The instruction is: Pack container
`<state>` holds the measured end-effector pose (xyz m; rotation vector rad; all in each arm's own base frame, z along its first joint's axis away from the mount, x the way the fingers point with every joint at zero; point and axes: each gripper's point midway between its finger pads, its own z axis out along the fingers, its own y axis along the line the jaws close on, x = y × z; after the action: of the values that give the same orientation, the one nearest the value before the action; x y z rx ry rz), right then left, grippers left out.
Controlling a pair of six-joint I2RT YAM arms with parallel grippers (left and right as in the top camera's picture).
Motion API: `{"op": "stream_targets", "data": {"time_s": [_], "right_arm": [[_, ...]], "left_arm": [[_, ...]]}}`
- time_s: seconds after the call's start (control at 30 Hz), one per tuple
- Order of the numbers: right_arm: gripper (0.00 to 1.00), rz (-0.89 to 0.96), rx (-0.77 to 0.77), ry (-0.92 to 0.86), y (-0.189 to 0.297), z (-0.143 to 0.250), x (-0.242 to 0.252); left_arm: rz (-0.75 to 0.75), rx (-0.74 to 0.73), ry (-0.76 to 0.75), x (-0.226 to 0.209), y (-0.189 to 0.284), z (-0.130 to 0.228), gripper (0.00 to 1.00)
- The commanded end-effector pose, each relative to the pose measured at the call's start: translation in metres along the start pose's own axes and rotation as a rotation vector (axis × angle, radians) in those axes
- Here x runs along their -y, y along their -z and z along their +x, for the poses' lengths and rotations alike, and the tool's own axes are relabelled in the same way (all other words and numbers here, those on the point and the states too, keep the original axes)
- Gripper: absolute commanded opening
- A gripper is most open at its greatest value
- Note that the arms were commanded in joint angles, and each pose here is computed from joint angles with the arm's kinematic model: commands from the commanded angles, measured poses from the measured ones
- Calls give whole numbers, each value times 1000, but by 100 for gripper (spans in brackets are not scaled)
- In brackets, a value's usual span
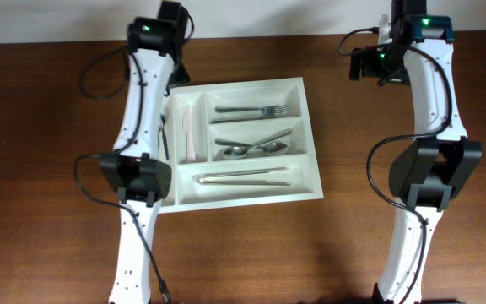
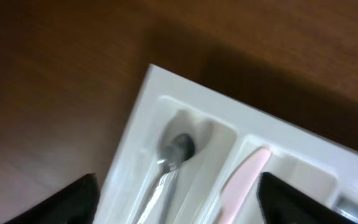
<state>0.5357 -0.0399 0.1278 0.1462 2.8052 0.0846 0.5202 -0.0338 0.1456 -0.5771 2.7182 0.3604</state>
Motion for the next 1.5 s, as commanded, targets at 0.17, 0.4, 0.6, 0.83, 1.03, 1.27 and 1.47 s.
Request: {"op": "stream_targets", "data": {"time_s": [0.17, 0.4, 0.6, 0.83, 1.03, 1.27, 1.47], "right_arm": [[99, -2, 6, -1, 2, -1, 4], [99, -2, 6, -1, 2, -1, 4], [99, -2, 6, -1, 2, -1, 4], [99, -2, 6, -1, 2, -1, 4], [99, -2, 6, -1, 2, -1, 4], [99, -2, 6, -1, 2, -1, 4], [99, -2, 6, -1, 2, -1, 4]], "left_arm": [[115, 229, -80, -40, 120, -33, 100], [95, 298, -51, -59, 149, -39, 100], [92, 301, -50, -60, 149, -39, 99], [120, 289, -54, -55, 149, -37, 99], [152, 388, -7, -65, 184, -47, 99], [182, 625, 144, -98, 255, -74, 99], [242, 744, 210, -110, 293, -84, 99]]}}
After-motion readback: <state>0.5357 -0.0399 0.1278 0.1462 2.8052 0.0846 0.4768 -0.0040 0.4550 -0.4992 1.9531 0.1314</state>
